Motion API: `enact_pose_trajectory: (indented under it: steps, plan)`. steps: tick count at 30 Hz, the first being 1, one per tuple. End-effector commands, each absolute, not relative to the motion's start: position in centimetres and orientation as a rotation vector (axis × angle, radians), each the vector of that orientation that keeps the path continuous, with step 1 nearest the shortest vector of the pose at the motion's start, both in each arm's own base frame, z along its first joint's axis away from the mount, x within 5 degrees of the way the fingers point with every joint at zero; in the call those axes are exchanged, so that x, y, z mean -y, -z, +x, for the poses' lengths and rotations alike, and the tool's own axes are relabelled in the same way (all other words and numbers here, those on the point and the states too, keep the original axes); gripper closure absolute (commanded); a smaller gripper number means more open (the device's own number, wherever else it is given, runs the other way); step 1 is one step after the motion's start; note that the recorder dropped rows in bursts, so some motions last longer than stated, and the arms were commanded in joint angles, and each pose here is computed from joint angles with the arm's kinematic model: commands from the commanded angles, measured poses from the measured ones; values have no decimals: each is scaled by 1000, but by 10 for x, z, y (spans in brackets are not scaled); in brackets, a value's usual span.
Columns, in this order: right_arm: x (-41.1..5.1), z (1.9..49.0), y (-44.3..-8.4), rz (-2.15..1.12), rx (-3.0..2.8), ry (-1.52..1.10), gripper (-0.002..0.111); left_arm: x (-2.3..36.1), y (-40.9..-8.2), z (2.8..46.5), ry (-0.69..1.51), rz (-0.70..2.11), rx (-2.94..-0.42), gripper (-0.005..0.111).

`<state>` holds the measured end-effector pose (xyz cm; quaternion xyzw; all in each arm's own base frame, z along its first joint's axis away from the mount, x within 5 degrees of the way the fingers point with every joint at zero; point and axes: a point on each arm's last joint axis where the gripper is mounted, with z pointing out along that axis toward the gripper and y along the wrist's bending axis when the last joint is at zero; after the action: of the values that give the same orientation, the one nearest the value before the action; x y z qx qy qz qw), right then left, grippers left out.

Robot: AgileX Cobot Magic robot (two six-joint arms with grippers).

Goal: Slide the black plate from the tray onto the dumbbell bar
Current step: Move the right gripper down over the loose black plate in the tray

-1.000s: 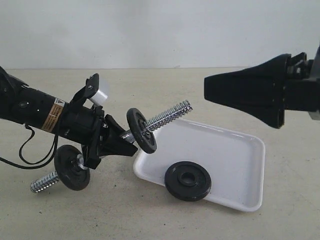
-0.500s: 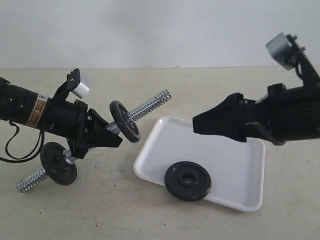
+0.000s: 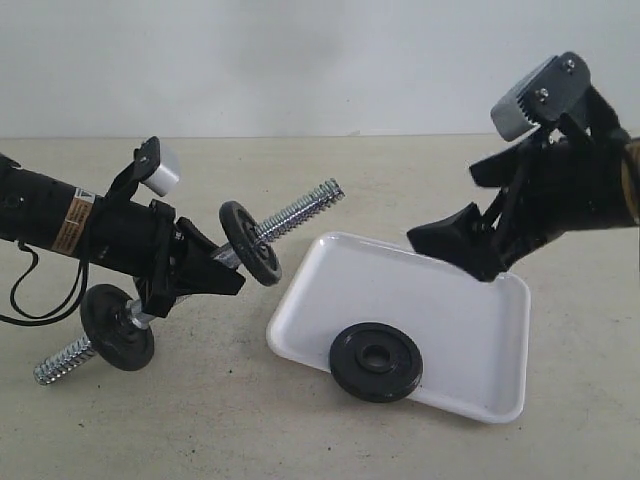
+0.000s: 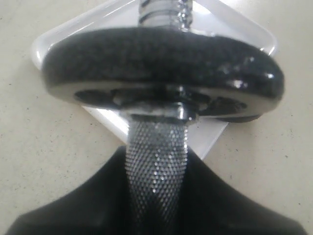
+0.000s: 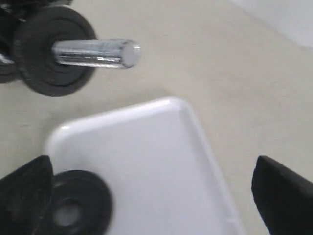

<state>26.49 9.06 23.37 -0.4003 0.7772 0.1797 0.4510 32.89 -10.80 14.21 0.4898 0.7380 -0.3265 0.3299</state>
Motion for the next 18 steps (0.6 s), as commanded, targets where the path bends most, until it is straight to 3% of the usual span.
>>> enact_pose_trajectory:
  steps: [1,6,10,15,18]
  plan:
    - [-73,288,-251,-1134,-1783,40,3,116,-174,323,1011,1273,-1776,102]
    - [-62,301,-273,-1432,-1514,490,3,116,-174,323,1011,1272,-1776,102]
    - [-66,306,-283,-1394,-1503,507,3,116,-174,323,1011,1272,-1776,102]
    - [-96,299,-283,-1776,-1128,743,3,116,-174,323,1013,1277,-1771,102]
    - [-120,291,-285,-1818,-1009,678,3,117,-175,322,1033,1280,-1759,102]
